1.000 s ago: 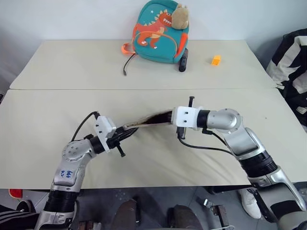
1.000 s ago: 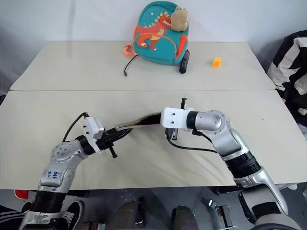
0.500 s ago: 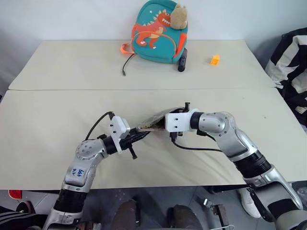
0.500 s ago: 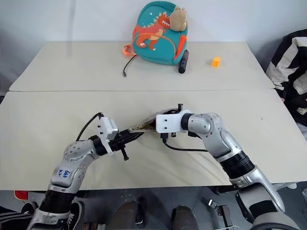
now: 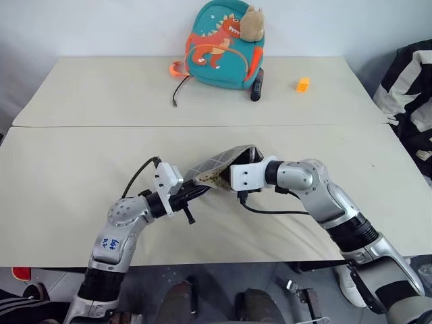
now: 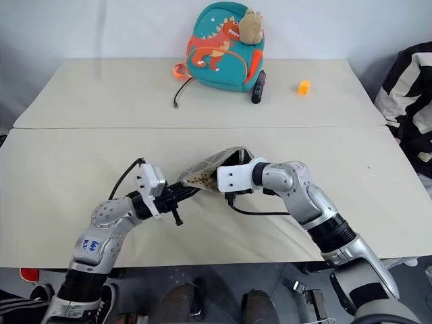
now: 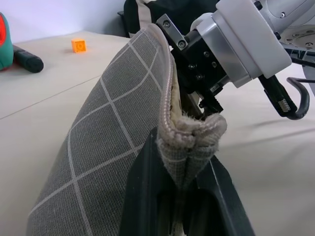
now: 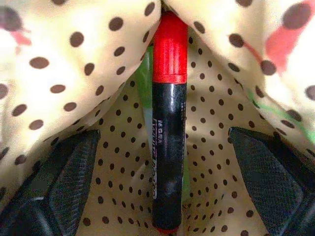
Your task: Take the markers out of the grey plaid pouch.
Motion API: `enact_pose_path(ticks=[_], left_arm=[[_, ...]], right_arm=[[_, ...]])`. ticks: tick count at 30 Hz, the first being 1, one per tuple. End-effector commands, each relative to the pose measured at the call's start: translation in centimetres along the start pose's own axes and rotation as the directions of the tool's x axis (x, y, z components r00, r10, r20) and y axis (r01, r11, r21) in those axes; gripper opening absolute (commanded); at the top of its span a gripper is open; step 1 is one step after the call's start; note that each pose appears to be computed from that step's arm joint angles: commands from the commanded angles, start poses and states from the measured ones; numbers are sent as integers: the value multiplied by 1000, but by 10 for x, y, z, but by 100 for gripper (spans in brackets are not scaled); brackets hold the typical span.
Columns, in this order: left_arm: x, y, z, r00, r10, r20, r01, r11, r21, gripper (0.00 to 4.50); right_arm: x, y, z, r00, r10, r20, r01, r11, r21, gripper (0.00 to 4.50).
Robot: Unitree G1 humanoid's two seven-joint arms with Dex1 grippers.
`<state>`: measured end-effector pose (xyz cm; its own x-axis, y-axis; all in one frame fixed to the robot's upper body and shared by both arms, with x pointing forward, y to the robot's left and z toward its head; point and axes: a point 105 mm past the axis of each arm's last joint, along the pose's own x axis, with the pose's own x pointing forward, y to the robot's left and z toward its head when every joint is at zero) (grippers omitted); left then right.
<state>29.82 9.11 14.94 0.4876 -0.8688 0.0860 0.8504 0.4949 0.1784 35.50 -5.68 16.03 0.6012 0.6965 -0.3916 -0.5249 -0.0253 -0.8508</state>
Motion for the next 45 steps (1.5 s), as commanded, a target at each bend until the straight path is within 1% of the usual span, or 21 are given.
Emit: enact_pose_path(ticks=[1, 3, 5, 6, 11, 13, 16, 18, 19, 22, 23, 24, 26, 28, 31, 34, 36, 38, 41, 43, 45], left_arm=[[-8, 11, 17, 997, 36, 67, -38, 999, 21, 0], [-9, 12, 17, 997, 41, 69, -42, 999, 16, 0], [-11, 14, 17, 997, 48, 68, -49, 999, 16, 0], [-13, 16, 17, 996, 55, 71, -56, 998, 11, 0], [-20, 23, 20, 989, 89, 116, -83, 995, -57, 0], [-26, 27, 20, 985, 97, 140, -80, 989, -121, 0], [-33, 34, 28, 973, 92, 213, -43, 974, -223, 0], [-35, 34, 33, 964, 73, 255, 4, 957, -290, 0], [-36, 36, 30, 964, 76, 255, 12, 945, -328, 0], [-38, 28, 18, 977, 8, 211, 64, 941, -332, 0], [-38, 27, 17, 978, -5, 209, 80, 933, -351, 0], [-37, 24, 14, 981, -36, 190, 101, 932, -348, 0], [-37, 23, 7, 987, -48, 153, 107, 908, -404, 0], [-38, 19, 0, 992, -86, 96, 117, 914, -390, 0], [-43, 24, -9, 997, -60, 52, 76, 914, -399, 0], [-49, 23, -17, 997, -71, 13, 70, 915, -397, 0], [-51, 25, -18, 998, -66, -2, 61, 921, -386, 0], [-51, 30, -14, 999, -43, 13, 45, 930, -364, 0], [-50, 38, -7, 999, -2, 46, 18, 941, -337, 0], [-48, 37, -7, 998, 5, 65, 18, 936, -352, 0], [-45, 30, -10, 998, -12, 62, 34, 933, -357, 0]], right_arm=[[-7, -13, -1, 998, -61, 10, 61, 996, 58, 402], [-8, -15, 1, 998, -69, 13, 68, 996, 50, 351], [-8, -15, 4, 998, -66, 22, 65, 997, 39, 277], [-8, -15, 4, 998, -66, 22, 65, 997, 30, 248], [-10, -23, 13, 995, -88, 51, 85, 995, 54, 248], [-9, -19, 14, 998, -48, 45, 45, 997, 59, 248], [-7, -21, 31, 993, -26, 112, 0, 973, 232, 248], [-8, -30, 38, 990, -49, 136, 11, 964, 267, 248], [-9, -32, 41, 990, -41, 138, 3, 963, 268, 248], [-13, -46, 55, 981, -61, 182, 1, 950, 314, 248], [-16, -43, 54, 987, -19, 161, -21, 970, 243, 248], [-19, -44, 53, 990, 2, 144, -33, 977, 210, 248], [-20, -45, 43, 998, 25, 62, -31, 996, 84, 248], [-19, -41, 40, 998, 48, 48, -52, 996, 79, 248], [-23, -47, 39, 998, 40, 41, -43, 996, 75, 248], [-24, -39, 44, 992, 109, 58, -114, 991, 75, 248], [-22, -35, 46, 989, 129, 71, -135, 987, 85, 248], [-19, -27, 42, 986, 154, 56, -158, 984, 86, 248], [-14, -10, 26, 981, 195, 4, -195, 977, 91, 248], [-11, -10, 23, 984, 180, -1, -179, 980, 83, 248], [-8, -11, 22, 986, 164, -4, -164, 984, 73, 248]])
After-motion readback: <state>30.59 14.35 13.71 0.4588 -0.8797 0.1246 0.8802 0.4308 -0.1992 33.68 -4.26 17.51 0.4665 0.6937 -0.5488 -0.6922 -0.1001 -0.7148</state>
